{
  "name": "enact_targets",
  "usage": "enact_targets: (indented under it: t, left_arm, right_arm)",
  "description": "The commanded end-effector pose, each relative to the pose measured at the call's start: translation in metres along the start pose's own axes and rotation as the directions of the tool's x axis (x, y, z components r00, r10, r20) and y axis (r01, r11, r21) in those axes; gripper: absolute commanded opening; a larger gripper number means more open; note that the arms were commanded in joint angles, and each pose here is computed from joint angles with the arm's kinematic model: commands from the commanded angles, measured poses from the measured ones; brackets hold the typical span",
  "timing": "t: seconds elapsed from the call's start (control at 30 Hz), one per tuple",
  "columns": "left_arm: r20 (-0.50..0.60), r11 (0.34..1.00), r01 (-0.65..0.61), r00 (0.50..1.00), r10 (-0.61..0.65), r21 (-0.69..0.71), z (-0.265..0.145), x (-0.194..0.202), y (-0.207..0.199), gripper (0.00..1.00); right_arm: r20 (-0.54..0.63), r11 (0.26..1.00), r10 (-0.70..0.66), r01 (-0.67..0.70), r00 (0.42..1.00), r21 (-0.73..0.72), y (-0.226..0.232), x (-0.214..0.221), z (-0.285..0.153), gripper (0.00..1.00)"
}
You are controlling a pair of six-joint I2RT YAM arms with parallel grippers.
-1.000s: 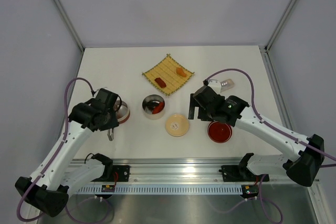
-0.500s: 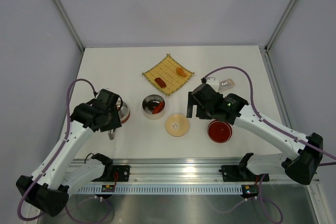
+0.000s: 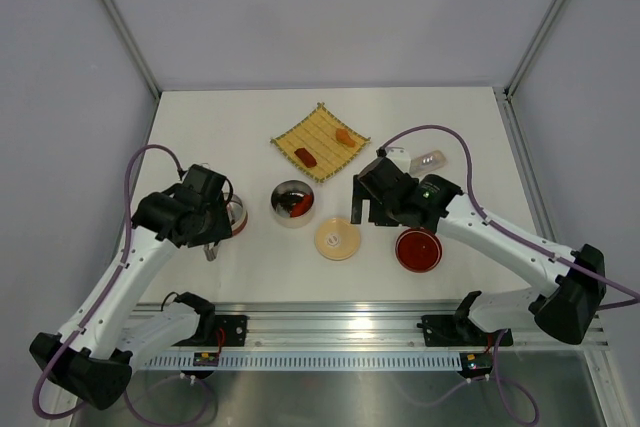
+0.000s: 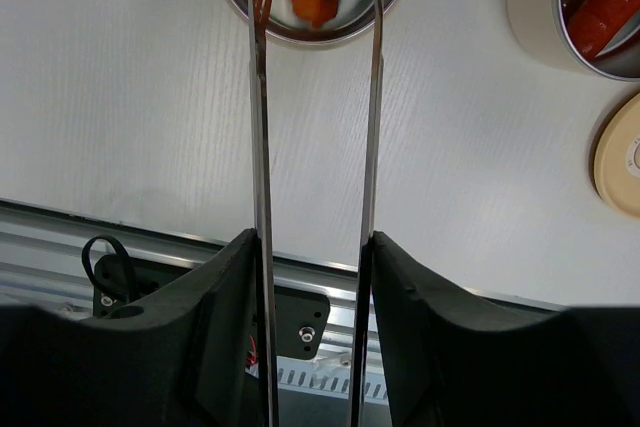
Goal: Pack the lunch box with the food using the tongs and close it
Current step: Place the fake food in the packing box.
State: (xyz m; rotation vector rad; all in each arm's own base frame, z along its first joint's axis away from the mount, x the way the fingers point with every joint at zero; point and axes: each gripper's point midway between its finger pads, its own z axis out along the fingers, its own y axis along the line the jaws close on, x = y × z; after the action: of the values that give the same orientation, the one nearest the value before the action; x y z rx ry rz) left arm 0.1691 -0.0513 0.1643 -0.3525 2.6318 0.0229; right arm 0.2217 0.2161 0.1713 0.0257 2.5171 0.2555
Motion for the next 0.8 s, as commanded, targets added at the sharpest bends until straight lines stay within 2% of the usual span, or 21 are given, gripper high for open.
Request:
enact_targets:
  t: [0.0,0.17,0.2,0.27,0.3,0.37,0.53,0.63,0.77]
  left_arm:
    - [0.057,1.000,0.008,0.998,-0.008,0.014,-0.008,-0.014,-0.002,0.49]
    - [0.063,1.000,0.006,0.998,-0.006,0.010,-0.009,-0.014,0.000,0.46]
    - [0.065,1.000,0.004,0.998,-0.005,0.009,-0.009,-0.014,0.000,0.37]
    - [0.087,1.000,0.014,0.996,-0.014,0.002,-0.015,-0.019,0.003,0.26]
    - [0.096,1.000,0.016,0.995,-0.017,0.003,-0.017,-0.021,0.003,0.14]
    - [0.133,0.999,0.029,0.991,-0.031,0.016,-0.029,-0.032,0.003,0.08]
    - [0.200,0.999,0.014,0.980,-0.023,0.049,-0.056,-0.056,-0.003,0.06]
    - [0.270,0.999,-0.014,0.963,0.003,0.037,-0.065,-0.085,-0.009,0.07]
    - [0.397,0.999,0.009,0.917,-0.025,0.041,-0.048,-0.152,-0.025,0.09]
  right_arm:
    - [0.026,0.999,-0.002,0.003,1.000,-0.048,0.016,-0.011,-0.007,1.00]
    - [0.029,0.999,0.002,0.000,1.000,-0.046,0.018,-0.013,-0.005,0.99]
    - [0.026,0.999,0.001,0.000,1.000,-0.045,0.018,-0.012,-0.004,0.99]
    - [0.026,0.999,0.004,-0.002,1.000,-0.044,0.018,-0.012,-0.004,1.00]
    - [0.026,0.999,0.004,-0.002,1.000,-0.044,0.018,-0.012,-0.003,1.00]
    - [0.022,0.999,0.002,-0.001,1.000,-0.042,0.019,-0.011,-0.003,1.00]
    - [0.031,0.999,0.009,-0.007,0.999,-0.037,0.018,-0.012,-0.003,0.99]
    - [0.032,1.000,0.013,-0.012,0.999,-0.029,0.016,-0.011,-0.003,1.00]
    - [0.037,0.999,0.031,-0.030,0.999,-0.028,0.014,-0.008,0.000,1.00]
